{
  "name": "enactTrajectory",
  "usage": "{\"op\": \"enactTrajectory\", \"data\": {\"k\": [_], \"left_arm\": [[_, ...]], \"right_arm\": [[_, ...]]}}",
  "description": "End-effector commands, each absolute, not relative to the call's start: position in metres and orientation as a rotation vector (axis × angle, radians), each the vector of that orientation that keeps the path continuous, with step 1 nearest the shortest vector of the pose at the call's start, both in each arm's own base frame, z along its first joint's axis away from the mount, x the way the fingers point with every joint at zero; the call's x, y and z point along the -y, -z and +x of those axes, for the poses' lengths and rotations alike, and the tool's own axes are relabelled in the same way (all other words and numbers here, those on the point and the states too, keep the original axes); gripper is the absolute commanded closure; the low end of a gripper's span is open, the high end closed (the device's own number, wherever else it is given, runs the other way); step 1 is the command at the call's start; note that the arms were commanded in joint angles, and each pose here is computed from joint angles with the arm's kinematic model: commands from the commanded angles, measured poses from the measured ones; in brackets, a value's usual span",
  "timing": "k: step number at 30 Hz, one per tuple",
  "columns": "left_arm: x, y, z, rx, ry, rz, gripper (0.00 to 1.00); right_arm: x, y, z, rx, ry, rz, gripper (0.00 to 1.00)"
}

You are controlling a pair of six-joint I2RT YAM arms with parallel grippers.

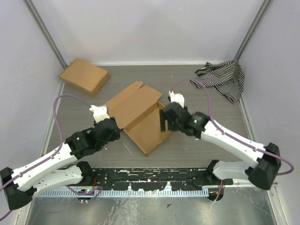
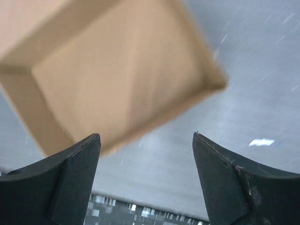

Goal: Fold the paper box

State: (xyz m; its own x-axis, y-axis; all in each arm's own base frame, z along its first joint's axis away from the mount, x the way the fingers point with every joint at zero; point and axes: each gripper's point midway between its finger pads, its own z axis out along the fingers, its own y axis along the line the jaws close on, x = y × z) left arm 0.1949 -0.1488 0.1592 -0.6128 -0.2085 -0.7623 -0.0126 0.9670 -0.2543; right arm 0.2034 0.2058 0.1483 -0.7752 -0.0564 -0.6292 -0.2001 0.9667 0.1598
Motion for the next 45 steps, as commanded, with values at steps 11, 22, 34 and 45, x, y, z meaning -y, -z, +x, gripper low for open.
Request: {"op": "enactTrajectory", "data": {"k": [11, 22, 34, 45], "left_arm": [[0.149, -0.138, 0.181, -2.297, 0.304, -0.180, 0.46], [0.153, -0.126, 0.179, -2.336, 0.294, -0.171, 0.46], [0.147, -0.123, 0.177, -2.341, 0.268, -0.185, 0.46], [0.148, -0.125, 0.182, -2.329, 0.253, -0.184, 0.45]], "right_arm": [[-0.221, -0.148, 0.367, -2.363, -0.188, -0.431, 0.45], [-0.222, -0.092, 0.381, -2.489, -0.089, -0.379, 0.49], [-0.216, -0.069, 0.373, -2.530, -0.064, -0.362, 0.69], [-0.184, -0.048, 0.331, -2.593, -0.032, -0.087, 0.99]]}}
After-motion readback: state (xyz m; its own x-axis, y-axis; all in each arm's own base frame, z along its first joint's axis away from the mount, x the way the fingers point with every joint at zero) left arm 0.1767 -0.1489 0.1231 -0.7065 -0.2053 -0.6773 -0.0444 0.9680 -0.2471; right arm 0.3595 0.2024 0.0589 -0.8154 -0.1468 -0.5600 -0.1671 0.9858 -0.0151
